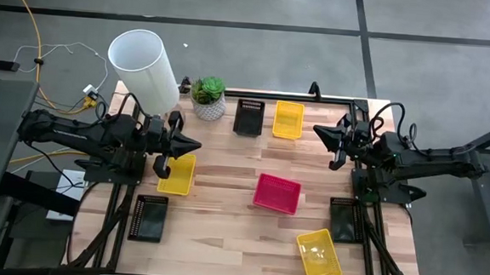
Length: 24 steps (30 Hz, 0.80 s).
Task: Stack baskets by color
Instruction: Stack the left yellow bin on top of the top yellow bin on the table
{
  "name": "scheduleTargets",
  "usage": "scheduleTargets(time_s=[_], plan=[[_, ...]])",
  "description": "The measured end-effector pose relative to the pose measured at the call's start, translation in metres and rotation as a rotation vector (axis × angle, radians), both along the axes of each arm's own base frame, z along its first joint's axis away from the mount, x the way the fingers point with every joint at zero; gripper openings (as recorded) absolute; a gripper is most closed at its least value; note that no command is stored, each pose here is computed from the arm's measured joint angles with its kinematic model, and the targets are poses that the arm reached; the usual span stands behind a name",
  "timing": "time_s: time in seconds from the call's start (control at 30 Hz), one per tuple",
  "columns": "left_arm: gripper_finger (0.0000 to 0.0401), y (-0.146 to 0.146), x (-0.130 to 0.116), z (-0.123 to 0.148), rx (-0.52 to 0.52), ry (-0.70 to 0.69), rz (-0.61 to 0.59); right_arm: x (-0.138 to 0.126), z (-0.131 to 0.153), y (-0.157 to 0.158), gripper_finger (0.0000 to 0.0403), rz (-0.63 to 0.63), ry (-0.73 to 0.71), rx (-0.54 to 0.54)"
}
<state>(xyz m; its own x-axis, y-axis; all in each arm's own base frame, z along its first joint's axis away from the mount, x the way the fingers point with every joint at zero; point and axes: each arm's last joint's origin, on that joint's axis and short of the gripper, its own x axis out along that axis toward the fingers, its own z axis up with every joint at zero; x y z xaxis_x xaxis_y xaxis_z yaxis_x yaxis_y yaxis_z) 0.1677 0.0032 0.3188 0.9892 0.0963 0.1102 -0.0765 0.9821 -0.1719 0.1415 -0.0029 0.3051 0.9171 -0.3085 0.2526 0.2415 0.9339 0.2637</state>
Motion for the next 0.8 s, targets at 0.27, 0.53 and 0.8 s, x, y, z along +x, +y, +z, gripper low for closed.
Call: scheduleTargets(time_s=[0.27, 0.53, 0.8], plan=[[0.0000, 0.0000, 0.0000, 0.0000, 0.005, 0.000, 0.000, 0.0000, 0.0000, 0.0000, 0.0000, 0.000, 0.000, -0.001], [0.0000, 0.0000, 0.0001, -0.0001, 0.010, 0.002, 0.001, 0.0000, 0.0000, 0.0000, 0.0000, 0.000, 0.000, 0.000], [0.0001, 0.0000, 0.0002, -0.0001, 0.001, 0.001, 0.002, 0.0000, 0.0000, 0.0000, 0.0000, 0.000, 0.001, -0.001]])
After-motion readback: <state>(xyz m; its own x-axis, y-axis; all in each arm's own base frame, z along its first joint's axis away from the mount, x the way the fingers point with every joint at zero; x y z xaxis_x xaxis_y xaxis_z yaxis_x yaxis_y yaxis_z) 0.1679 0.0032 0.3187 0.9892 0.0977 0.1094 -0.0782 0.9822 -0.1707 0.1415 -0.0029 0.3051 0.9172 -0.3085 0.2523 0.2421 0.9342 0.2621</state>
